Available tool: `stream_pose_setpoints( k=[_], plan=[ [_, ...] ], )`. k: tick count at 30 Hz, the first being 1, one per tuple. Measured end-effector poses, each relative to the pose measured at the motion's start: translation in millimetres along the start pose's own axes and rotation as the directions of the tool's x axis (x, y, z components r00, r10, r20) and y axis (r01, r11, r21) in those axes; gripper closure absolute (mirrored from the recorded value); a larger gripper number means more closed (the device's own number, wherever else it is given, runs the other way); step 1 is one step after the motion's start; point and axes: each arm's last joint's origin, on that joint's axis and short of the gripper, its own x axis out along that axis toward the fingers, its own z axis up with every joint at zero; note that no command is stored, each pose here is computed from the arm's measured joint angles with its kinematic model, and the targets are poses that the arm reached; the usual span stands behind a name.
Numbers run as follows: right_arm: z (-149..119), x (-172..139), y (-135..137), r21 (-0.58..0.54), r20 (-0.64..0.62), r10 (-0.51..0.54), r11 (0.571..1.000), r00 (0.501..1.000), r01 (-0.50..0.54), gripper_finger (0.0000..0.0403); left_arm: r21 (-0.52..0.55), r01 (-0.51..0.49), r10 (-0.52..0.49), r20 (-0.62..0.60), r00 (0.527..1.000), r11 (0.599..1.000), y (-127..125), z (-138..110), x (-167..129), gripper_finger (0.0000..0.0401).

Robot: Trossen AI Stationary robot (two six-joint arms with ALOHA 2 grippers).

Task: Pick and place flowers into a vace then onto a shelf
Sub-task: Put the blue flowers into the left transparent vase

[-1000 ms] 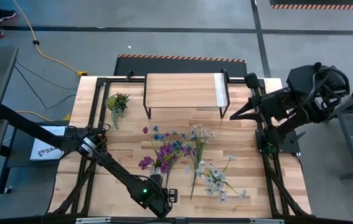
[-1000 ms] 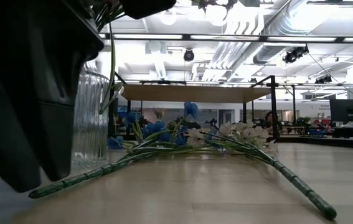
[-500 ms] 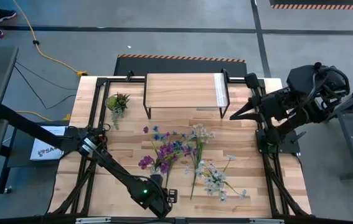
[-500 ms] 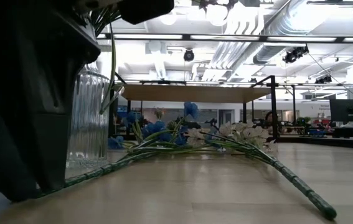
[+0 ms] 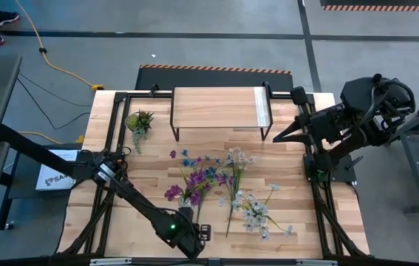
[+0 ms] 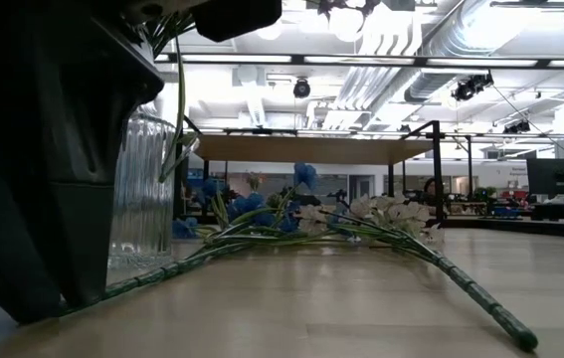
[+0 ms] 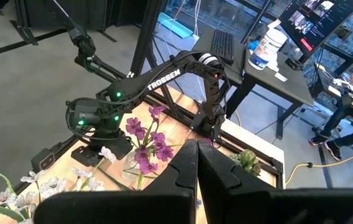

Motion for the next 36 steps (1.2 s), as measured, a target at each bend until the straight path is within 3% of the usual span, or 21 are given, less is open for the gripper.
stream_pose_setpoints(
  k=[21,31,36],
  plan=[
    [0.0,-0.2,0.0,-0.011,0.0,0.0,1.0,1.0,0.0,0.0403,0.017,-0.037,0.038,-0.031,0.999,0.999,-1.7,4.4,1.7,0.0303],
    [0.0,-0.2,0.0,-0.011,0.001,0.0,1.0,1.0,0.0,0.0403,0.018,-0.034,0.034,-0.026,0.999,0.999,-1.5,4.3,1.8,0.0373],
    [0.1,0.0,0.0,-0.011,0.0,0.0,1.0,1.0,0.0,0.0403,0.015,-0.03,0.03,-0.027,0.999,0.999,-1.8,4.1,1.8,0.0369]
  ],
)
